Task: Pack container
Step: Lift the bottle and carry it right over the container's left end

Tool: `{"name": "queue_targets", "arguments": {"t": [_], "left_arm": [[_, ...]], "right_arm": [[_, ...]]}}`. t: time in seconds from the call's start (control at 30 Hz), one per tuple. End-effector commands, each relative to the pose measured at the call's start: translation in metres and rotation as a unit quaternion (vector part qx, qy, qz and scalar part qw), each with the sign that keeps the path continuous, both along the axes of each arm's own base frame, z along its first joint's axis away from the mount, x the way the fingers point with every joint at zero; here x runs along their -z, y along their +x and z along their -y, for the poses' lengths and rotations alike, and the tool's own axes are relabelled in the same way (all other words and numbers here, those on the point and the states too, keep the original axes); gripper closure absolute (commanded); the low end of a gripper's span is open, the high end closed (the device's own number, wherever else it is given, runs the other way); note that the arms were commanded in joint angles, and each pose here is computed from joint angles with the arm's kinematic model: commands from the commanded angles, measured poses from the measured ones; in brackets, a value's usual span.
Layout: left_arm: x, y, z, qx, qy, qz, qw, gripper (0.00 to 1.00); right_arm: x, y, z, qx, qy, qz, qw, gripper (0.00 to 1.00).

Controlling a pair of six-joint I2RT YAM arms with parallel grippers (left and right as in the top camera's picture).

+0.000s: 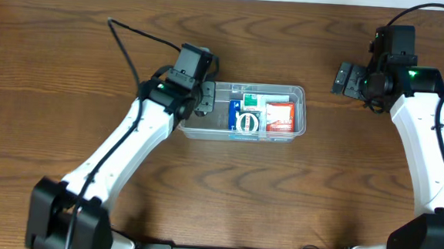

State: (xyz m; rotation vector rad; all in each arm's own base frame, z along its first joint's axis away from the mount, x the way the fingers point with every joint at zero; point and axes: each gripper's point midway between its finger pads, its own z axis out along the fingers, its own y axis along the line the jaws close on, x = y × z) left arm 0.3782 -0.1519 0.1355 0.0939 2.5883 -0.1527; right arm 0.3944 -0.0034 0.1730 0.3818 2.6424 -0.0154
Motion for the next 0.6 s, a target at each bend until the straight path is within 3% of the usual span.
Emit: {"name": "queue_targets", "arguments": {"t": [0.0, 0.57], "left_arm": [[0.009, 0.008, -0.001, -0.010, 0.009, 0.001, 1.000, 0.76], [0.047, 0.006, 0.011, -0.013, 0.018, -0.039, 0.999, 0.76]], "right_arm": [[-0.002, 0.001, 0.002, 0.005, -0.002, 0.002, 1.000, 0.01], [-0.002, 0.001, 0.002, 0.005, -0.002, 0.002, 1.000, 0.01]]}}
